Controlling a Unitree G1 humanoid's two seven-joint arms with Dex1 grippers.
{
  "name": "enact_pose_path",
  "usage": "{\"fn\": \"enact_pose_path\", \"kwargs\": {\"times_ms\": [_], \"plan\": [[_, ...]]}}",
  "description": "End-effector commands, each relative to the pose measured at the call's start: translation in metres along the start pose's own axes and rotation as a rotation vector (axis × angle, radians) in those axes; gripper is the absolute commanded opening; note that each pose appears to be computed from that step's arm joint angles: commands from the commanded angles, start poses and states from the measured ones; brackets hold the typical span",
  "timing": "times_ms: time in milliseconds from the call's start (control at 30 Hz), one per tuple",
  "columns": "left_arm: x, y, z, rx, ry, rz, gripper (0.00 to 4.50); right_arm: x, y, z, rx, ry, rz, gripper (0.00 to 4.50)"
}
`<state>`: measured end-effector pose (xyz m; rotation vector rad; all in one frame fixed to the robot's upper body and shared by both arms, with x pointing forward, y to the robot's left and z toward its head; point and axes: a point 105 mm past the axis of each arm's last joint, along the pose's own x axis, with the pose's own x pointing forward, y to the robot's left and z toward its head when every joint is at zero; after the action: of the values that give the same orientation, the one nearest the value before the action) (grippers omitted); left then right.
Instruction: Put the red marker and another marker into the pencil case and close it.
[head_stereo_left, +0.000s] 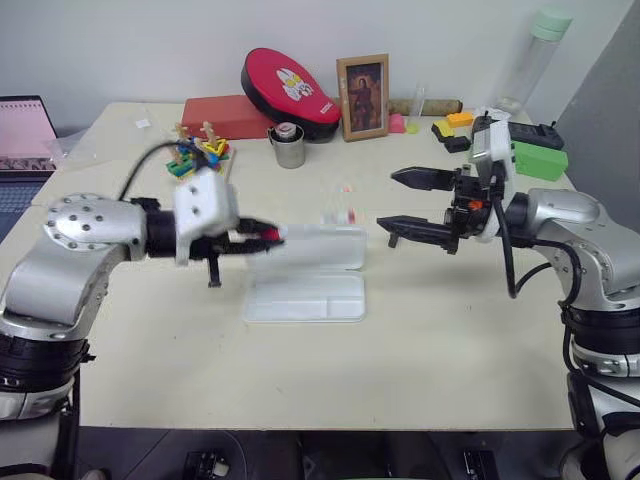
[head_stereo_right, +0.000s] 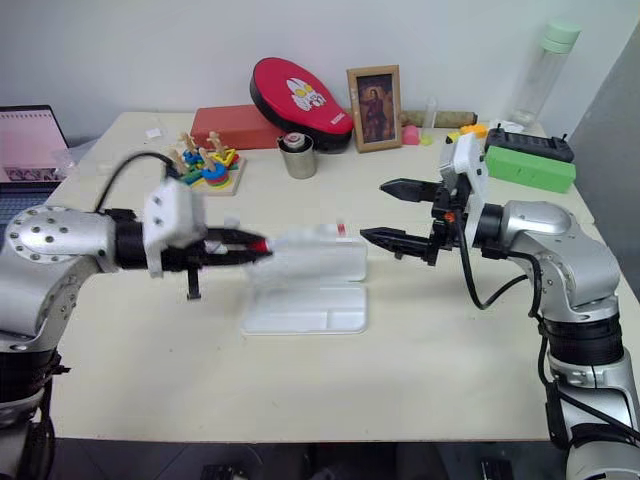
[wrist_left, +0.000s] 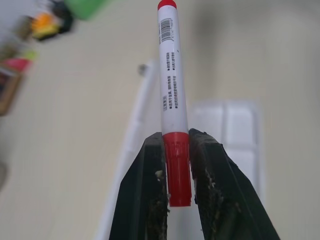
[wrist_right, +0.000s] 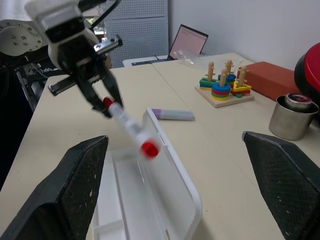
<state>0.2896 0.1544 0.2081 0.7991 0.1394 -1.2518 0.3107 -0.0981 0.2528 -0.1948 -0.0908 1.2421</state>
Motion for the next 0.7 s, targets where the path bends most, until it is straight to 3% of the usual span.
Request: {"fn": "enact_pose_path", "kwargs": {"times_ms": [33, 267, 633, 667, 700], "plan": [[0.013, -0.006, -0.02, 0.073, 0.092, -0.081, 0.4, -0.004, 0.01, 0.005, -0.029, -0.012, 0.023, 4.5], [0.035, -0.001, -0.05, 0.078, 0.178, -0.08, 0.4, -0.004, 0.016, -0.003, -0.017, 0.013, 0.011, 4.5], [0.036, -0.001, -0.058, 0.037, 0.191, -0.078, 0.4, -0.004, 0.019, -0.01, -0.005, 0.03, 0.001, 4.5], [0.036, -0.001, -0.056, 0.021, 0.177, -0.077, 1.1, -0.004, 0.019, -0.01, -0.004, 0.029, 0.002, 4.5], [0.036, -0.002, -0.054, 0.011, 0.169, -0.077, 1.13, -0.003, 0.019, -0.01, -0.003, 0.029, 0.003, 4.5]]}}
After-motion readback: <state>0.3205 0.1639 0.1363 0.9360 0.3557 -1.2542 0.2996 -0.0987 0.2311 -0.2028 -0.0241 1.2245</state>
